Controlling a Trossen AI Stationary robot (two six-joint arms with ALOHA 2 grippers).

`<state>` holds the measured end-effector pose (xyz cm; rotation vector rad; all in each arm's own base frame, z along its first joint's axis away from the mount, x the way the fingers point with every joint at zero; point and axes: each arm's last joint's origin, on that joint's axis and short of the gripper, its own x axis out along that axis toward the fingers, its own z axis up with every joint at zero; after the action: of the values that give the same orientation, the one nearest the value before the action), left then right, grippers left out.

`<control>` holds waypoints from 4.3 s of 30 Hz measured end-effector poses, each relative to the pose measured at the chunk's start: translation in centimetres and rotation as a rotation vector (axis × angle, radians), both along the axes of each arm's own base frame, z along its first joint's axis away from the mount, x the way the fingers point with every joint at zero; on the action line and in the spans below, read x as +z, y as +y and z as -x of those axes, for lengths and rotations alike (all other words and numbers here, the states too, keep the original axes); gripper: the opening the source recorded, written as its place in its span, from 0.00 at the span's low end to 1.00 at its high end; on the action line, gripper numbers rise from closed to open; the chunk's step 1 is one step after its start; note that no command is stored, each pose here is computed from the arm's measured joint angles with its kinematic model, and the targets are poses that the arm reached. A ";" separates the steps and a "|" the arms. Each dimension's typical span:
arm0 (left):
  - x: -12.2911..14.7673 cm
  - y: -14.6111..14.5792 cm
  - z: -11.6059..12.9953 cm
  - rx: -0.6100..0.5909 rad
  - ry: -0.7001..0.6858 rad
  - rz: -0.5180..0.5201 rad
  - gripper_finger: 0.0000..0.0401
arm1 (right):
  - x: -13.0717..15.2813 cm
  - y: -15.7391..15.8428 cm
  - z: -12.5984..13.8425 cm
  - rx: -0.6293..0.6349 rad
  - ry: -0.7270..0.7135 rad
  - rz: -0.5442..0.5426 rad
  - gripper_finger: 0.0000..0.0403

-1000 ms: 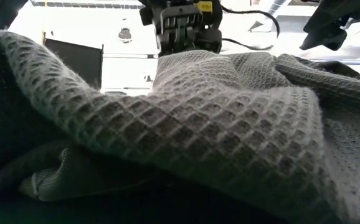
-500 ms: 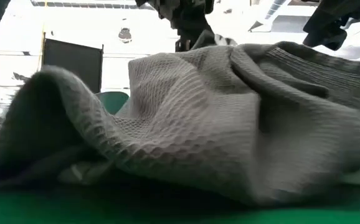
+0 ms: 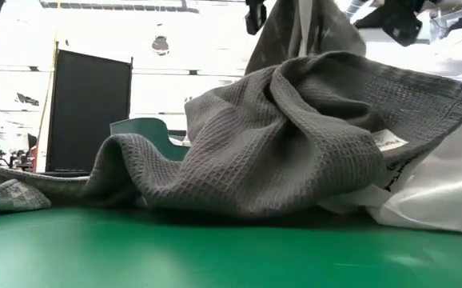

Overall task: Sort towels by color in basket
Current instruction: Put the gray patterned towel into the orange bin

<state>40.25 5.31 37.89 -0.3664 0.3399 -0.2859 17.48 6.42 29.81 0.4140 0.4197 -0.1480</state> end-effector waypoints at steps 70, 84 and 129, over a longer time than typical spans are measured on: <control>2.4 0.3 0.7 0.139 -0.109 0.076 0.24 | 3.4 -1.6 -6.9 -0.012 -0.038 0.388 0.08; 6.1 1.8 7.0 0.287 -0.044 -0.008 0.48 | 7.7 -3.7 -1.5 -0.095 -0.227 0.337 0.07; 7.6 2.6 13.8 0.253 0.085 -0.233 0.46 | 15.4 -15.8 -2.0 -0.627 -0.345 0.578 0.07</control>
<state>26.41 7.94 45.47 -0.1892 0.4012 0.0178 19.50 -9.34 45.26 -0.0183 -0.1143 -0.7751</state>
